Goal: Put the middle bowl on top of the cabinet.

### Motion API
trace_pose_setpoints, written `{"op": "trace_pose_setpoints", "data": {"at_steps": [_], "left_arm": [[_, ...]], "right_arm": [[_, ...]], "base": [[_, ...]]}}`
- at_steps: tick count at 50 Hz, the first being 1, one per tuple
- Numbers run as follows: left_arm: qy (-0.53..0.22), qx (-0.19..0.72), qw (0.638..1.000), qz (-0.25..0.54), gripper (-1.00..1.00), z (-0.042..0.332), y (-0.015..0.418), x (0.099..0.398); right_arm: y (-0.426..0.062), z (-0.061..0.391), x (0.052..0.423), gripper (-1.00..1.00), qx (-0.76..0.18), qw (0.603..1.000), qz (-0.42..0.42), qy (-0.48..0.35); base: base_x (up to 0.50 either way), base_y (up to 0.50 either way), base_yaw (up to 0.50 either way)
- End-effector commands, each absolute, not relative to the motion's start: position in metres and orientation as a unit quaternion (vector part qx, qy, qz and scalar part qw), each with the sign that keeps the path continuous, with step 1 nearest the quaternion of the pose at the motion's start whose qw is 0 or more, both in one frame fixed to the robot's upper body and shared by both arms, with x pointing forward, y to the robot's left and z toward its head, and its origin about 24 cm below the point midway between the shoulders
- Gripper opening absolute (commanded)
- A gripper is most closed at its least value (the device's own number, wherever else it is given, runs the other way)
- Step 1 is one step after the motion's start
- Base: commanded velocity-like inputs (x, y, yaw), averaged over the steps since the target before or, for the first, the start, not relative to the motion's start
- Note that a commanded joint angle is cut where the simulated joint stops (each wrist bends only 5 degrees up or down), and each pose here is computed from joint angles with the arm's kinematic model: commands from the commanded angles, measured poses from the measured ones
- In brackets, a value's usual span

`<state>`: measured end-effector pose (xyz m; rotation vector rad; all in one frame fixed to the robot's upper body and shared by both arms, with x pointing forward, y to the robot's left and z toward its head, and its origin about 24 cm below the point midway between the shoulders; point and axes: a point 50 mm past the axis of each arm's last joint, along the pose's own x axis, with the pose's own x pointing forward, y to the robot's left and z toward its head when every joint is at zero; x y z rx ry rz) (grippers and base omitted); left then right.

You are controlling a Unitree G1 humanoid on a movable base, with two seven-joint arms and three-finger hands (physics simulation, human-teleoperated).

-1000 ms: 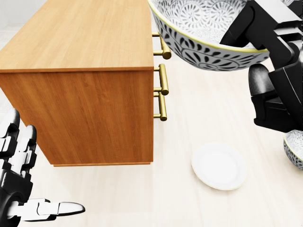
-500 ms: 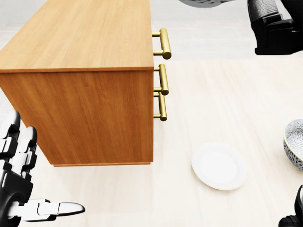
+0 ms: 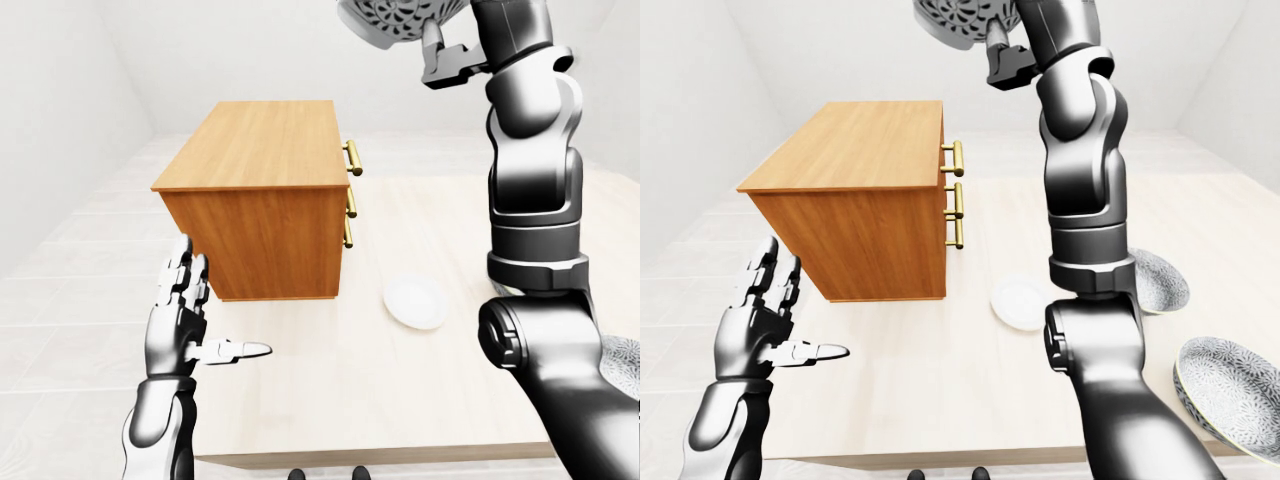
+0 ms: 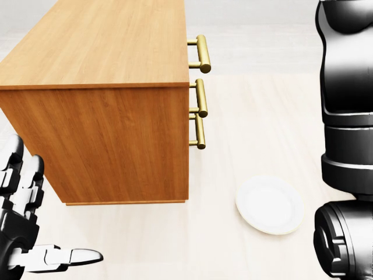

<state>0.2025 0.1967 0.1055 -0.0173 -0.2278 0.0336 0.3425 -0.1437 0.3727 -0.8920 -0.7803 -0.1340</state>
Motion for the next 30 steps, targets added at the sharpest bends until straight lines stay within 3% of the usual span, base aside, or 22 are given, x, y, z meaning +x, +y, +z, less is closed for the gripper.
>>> {"op": "trace_pose_setpoints", "data": {"at_steps": [1,18,30], "left_arm": [[-0.109,-0.009,0.994,0.016,1.00,0.103,0.197,0.202],[-0.114,-0.005,0.993,0.023,1.00,0.106,0.201,0.201],[-0.118,-0.006,0.993,0.022,1.00,0.108,0.202,0.196]], "right_arm": [[-0.123,0.359,0.386,-1.00,-0.375,0.870,-0.079,-0.310],[-0.102,0.377,0.404,-1.00,-0.317,0.908,-0.067,-0.267],[-0.077,0.390,0.399,-1.00,-0.329,0.899,-0.054,-0.284]], "base": [[0.00,0.00,0.00],[0.00,0.00,0.00],[0.00,0.00,0.00]]}}
